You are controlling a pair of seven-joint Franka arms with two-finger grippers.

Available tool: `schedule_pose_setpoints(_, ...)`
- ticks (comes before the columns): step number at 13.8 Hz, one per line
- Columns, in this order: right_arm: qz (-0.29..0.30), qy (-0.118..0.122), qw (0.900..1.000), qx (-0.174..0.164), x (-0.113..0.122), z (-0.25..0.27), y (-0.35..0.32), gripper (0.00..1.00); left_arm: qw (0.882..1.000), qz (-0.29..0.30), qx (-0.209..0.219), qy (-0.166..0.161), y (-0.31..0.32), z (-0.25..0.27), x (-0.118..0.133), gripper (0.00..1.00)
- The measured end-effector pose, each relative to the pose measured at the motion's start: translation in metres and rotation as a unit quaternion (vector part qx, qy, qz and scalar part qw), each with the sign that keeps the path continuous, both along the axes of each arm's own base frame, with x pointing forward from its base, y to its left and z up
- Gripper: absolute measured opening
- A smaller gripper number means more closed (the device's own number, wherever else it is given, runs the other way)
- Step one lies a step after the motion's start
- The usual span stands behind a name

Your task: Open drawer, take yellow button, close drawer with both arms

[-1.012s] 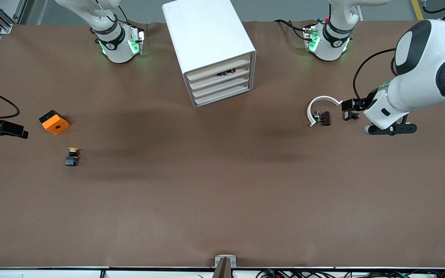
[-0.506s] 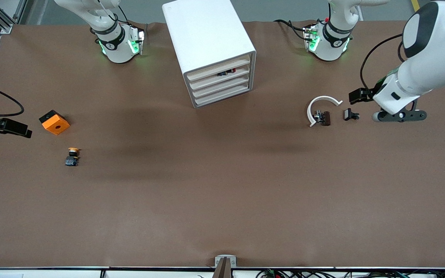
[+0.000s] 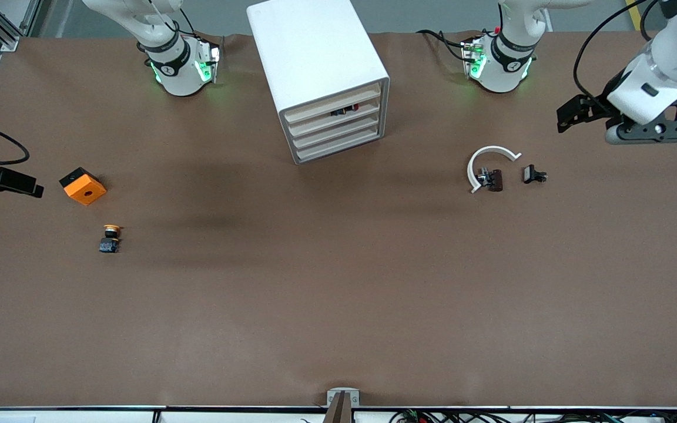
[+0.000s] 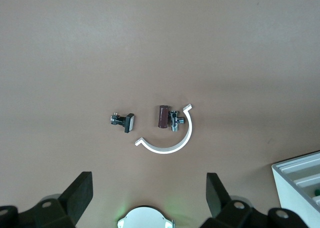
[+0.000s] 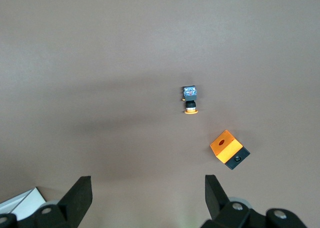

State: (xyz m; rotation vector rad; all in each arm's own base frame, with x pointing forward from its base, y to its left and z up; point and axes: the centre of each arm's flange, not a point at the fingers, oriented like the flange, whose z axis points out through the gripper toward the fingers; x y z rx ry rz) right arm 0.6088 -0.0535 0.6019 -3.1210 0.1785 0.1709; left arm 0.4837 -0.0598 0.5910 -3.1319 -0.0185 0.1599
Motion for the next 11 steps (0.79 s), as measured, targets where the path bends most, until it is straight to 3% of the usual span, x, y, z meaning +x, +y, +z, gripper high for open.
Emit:
schedule_pose_setpoints(4, -0.002, -0.022, 1.0, 0.0, -0.021, 0.031, 0.0, 1.0, 1.0, 0.0, -0.002, -0.013, 0.0, 0.014, 0.002, 1.0)
schedule_pose_setpoints(11, -0.004, -0.04, 0.999, 0.006, -0.065, 0.05, 0.0, 1.0, 1.0, -0.003, -0.003, -0.029, -0.003, 0.03, 0.005, 1.0)
